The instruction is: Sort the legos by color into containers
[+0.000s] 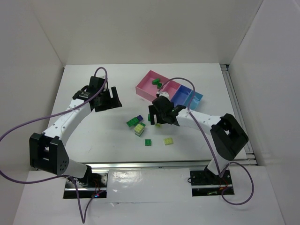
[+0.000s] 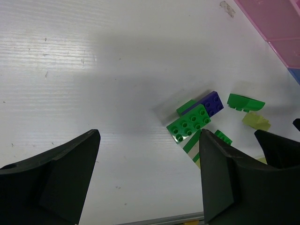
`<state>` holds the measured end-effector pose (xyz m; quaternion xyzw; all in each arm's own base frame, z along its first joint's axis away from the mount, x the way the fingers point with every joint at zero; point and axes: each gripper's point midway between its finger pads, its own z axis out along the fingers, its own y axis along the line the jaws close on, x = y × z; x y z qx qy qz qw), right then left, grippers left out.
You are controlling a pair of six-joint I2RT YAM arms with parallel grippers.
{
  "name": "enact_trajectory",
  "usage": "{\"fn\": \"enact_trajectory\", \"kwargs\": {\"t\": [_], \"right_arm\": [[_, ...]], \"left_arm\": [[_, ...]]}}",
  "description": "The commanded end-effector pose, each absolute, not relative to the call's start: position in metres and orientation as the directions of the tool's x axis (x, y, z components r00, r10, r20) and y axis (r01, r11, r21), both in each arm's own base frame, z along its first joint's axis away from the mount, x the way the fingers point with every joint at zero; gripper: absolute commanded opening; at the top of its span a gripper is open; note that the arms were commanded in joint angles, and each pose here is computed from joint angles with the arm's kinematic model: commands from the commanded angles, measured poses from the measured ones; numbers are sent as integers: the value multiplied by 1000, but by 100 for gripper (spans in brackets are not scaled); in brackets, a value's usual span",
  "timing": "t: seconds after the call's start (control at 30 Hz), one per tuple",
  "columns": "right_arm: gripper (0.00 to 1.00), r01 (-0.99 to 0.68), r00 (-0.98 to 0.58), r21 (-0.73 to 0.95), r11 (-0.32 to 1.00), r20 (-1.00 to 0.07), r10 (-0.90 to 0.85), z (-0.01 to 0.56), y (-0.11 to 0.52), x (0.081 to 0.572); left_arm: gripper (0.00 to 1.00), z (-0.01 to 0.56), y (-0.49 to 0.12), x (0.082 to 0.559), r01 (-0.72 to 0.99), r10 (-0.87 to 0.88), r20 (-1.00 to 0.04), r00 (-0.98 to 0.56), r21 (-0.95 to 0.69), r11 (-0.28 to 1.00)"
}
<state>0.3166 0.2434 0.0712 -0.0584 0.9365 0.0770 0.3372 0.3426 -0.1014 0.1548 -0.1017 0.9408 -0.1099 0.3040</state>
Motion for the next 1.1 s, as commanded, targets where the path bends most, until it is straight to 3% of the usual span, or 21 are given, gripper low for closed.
{"fn": "enact_trajectory", "kwargs": {"t": [0.0, 0.13, 0.3, 0.43, 0.7, 0.87, 1.07], "right_arm": [[93, -312, -751, 88, 946, -632, -189, 63, 255, 307], [92, -357, -741, 23, 934, -615, -268, 44, 252, 310], [92, -468, -706, 82, 880, -634, -316, 41, 278, 313], [84, -486, -713, 107, 868, -624, -322, 35, 285, 312], [59, -475, -706, 62, 878, -623, -338, 33, 277, 306], [30, -425, -707, 35, 905, -637, -307, 42, 270, 312], [26, -280, -683, 17, 960, -707, -186, 92, 251, 338]], "left_arm": [[88, 158, -101, 344, -125, -270, -560, -783, -283, 951], [88, 156, -103, 344, -120, -269, -557, -786, -289, 950], [88, 156, -103, 344, -128, -278, -554, -785, -294, 947], [88, 153, -102, 342, -130, -277, -548, -790, -291, 948], [88, 153, -102, 342, -130, -277, -548, -790, -291, 948], [88, 153, -102, 342, -130, -277, -548, -790, -291, 948], [90, 153, -100, 342, -130, -269, -555, -787, -278, 952]]}}
